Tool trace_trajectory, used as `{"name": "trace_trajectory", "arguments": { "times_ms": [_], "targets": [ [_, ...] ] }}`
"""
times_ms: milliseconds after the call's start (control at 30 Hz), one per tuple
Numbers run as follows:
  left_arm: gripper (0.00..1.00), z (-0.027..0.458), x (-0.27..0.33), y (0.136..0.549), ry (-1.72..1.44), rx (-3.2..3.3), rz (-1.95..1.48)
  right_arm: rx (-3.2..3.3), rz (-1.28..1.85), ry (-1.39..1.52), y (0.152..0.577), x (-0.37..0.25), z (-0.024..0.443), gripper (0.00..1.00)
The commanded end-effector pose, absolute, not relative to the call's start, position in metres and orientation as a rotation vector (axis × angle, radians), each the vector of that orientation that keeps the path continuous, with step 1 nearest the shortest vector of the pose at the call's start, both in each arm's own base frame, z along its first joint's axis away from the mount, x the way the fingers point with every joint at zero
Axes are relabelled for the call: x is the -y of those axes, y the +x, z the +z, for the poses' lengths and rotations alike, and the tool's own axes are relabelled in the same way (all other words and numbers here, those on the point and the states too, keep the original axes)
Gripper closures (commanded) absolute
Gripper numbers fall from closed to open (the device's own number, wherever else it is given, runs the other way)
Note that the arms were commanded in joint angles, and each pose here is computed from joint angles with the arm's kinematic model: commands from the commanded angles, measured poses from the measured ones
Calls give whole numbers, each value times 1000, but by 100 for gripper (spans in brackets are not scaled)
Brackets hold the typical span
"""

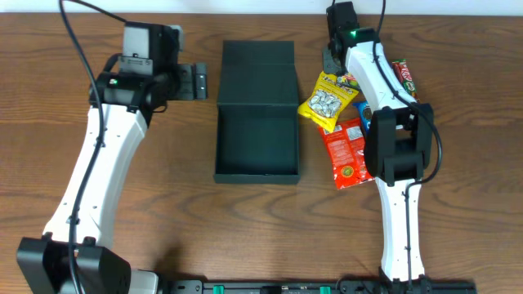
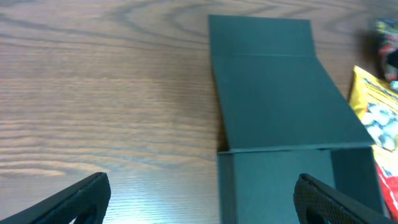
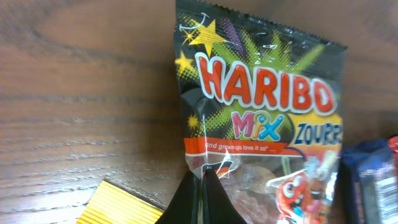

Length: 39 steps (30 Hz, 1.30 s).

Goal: Pack container
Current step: 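Carry the Haribo bag into the green box and release it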

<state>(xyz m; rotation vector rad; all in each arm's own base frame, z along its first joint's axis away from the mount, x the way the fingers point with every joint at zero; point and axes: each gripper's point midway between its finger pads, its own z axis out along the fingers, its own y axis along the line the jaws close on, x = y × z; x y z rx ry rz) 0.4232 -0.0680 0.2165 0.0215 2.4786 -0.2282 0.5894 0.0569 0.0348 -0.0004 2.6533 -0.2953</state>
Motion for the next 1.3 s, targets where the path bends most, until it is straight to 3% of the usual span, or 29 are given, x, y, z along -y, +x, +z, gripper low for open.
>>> {"name": "trace_trajectory", "arguments": {
  "times_ms": [0,200,333,467,633,767,967,1267],
  "targets": [
    [5,216,52,428,-8,-2475,-203,-2438,-302,54,605,-56,145,98],
    [5,216,29,429,-74,-2474,-179,-2230,-223,92,584,-56,274,98],
    [5,214,19,427,-98,-2486,-167,-2200,-153,94,551,-70,320,98],
    [5,209,10,421,-110,-2519,-153,-2258,-117,28,507,-101,335,98],
    [5,201,-4,410,-162,-2568,-138,-2423,-106,-11,440,-172,307,99],
    [5,198,-30,394,-280,-2611,-121,-2581,-94,36,388,-231,258,99],
    [5,207,-99,376,-518,-2552,-96,-2645,-180,-42,333,-295,198,98],
    [5,210,-116,373,-579,-2519,-133,-2661,-208,-90,339,-320,143,98]
  ]
}}
